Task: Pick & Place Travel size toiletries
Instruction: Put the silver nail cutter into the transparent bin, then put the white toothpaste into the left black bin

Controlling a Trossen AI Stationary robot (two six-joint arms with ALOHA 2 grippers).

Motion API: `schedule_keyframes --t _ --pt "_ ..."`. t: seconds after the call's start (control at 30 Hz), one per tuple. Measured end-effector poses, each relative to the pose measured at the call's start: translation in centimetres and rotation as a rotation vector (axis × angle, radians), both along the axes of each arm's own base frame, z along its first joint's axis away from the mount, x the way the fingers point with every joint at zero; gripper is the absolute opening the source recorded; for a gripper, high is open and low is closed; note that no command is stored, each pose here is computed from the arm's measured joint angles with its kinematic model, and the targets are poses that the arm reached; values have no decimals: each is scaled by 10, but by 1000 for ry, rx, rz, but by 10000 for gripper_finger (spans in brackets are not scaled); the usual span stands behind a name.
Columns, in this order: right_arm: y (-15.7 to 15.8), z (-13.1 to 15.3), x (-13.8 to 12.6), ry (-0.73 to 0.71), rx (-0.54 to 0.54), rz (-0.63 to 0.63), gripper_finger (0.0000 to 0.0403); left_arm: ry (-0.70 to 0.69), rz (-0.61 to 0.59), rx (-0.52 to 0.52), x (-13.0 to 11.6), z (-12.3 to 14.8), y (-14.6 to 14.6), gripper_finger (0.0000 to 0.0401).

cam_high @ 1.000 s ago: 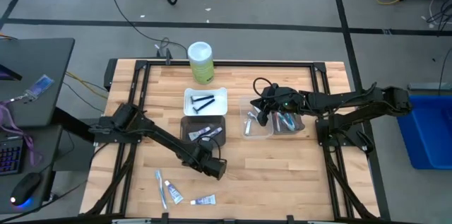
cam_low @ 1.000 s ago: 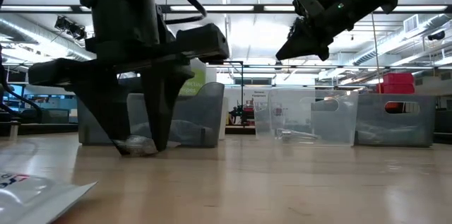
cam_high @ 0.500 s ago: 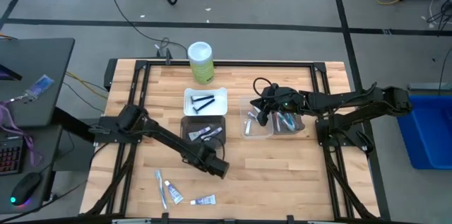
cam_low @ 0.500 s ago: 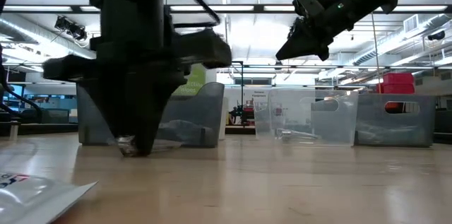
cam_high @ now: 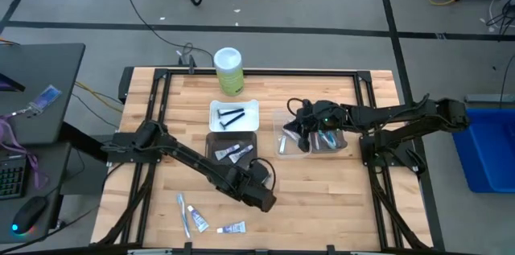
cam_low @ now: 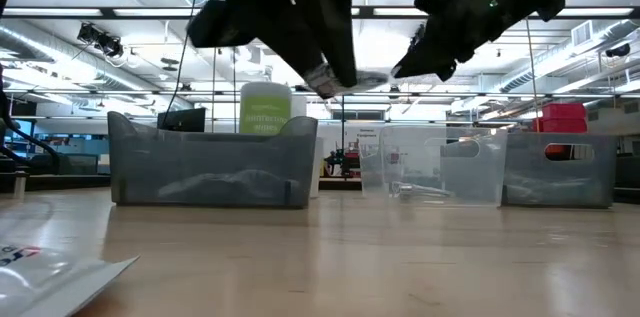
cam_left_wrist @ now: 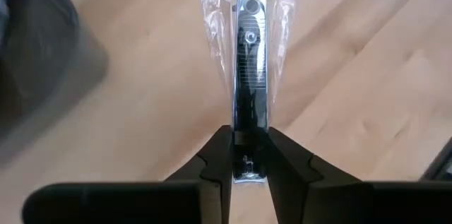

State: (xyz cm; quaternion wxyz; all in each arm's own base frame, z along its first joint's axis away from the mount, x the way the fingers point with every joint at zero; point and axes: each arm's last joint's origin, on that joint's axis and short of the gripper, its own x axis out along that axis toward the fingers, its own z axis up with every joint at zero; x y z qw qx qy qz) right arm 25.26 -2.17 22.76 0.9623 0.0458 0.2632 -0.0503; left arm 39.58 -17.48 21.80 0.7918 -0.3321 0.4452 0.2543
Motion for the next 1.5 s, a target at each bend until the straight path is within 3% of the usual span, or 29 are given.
schedule_keyframes --t 0.17,0.3,0.5,0.6,0.7,0.83,1.0,1.33,1.43,1.5 --pt "7 8 -6 -23 29 97 12 -2 -23 72 6 1 15 69" --pt "6 18 -21 -6 -72 102 12 9 -33 132 12 -2 30 75" --pt "1 36 -59 51 -256 -95 13 -21 -57 269 29 1 71 71" --pt "-1 43 -71 41 -289 -200 12 -92 -104 336 45 7 100 75" --pt "-1 47 -76 21 -298 -227 13 -205 -167 389 61 11 129 81" --pt "-1 47 -78 22 -298 -226 13 -278 -281 361 68 6 163 81" --pt "-1 47 -78 25 -298 -226 13 -195 -288 343 63 1 187 93" --pt "-1 47 -78 20 -276 -238 14 -121 -326 362 59 -3 187 156" --pt "-1 47 -78 16 -264 -244 14 -145 -351 270 58 -2 180 166" --pt "-1 47 -78 14 -255 -249 14 -150 -427 145 56 -1 173 166"
